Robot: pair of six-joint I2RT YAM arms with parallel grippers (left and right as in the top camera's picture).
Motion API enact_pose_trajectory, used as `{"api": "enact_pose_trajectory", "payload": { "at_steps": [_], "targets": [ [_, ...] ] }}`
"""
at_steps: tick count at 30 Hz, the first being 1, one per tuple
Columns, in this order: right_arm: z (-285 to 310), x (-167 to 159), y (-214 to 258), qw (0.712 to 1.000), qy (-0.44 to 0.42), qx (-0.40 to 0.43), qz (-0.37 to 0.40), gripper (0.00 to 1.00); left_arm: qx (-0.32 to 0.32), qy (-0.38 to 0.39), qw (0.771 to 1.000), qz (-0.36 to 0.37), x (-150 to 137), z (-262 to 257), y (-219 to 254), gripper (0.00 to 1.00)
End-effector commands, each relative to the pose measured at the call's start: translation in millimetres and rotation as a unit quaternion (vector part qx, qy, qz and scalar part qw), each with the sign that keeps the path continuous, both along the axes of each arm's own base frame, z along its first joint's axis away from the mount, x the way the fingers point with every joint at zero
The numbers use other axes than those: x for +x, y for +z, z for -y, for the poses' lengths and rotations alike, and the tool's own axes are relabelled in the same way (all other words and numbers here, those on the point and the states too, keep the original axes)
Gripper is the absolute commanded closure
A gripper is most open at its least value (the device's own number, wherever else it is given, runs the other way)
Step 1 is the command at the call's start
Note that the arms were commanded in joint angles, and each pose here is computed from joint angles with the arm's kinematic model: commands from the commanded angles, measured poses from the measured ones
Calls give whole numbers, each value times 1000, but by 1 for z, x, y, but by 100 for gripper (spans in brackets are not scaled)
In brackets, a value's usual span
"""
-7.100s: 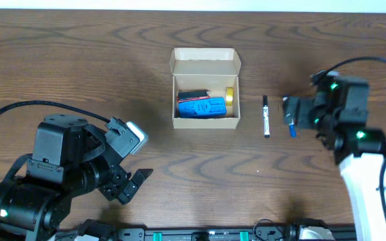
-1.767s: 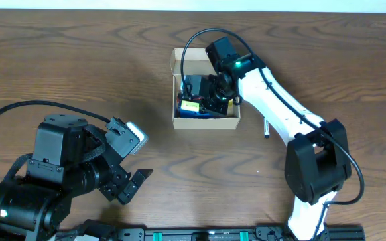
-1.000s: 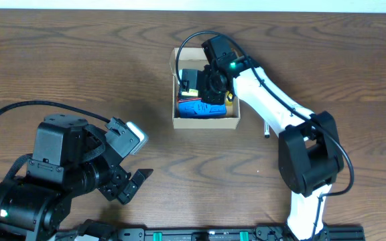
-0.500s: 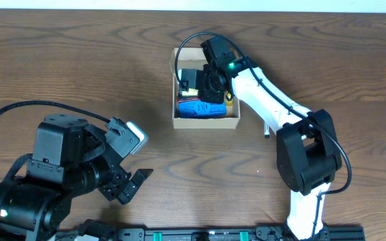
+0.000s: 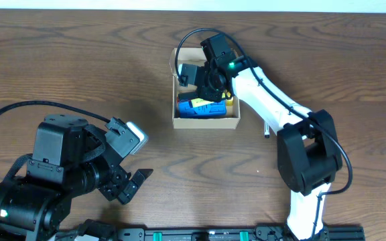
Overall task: Pack container
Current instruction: 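Lower the highlighter into the box and open the right gripper, then move the right gripper to the blue marker and grasp it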
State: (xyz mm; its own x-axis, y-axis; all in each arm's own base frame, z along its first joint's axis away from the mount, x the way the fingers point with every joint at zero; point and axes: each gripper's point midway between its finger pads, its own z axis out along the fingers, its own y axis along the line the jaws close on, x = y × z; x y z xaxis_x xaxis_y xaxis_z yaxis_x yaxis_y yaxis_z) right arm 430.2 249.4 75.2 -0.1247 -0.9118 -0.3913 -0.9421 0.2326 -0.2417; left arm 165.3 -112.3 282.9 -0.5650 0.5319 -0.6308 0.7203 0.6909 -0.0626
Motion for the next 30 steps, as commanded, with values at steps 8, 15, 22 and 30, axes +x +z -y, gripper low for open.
{"api": "enact_pose_trajectory", "payload": {
  "at_steps": [8,15,22,30],
  "targets": [
    [65,4,120,980,-182,56,53,49,-4,-11,1000,-2,-3,3,-1,5],
    [172,3,106,910,-409,63,-30,44,-4,-11,1000,-3,-3,3,-1,4],
    [241,-16,87,824,-555,69,-93,45,-4,-11,1000,-3,-3,3,-1,5],
    [274,-43,32,758,-640,35,-123,42,-4,-11,1000,-2,-3,3,-1,5]
  ]
}}
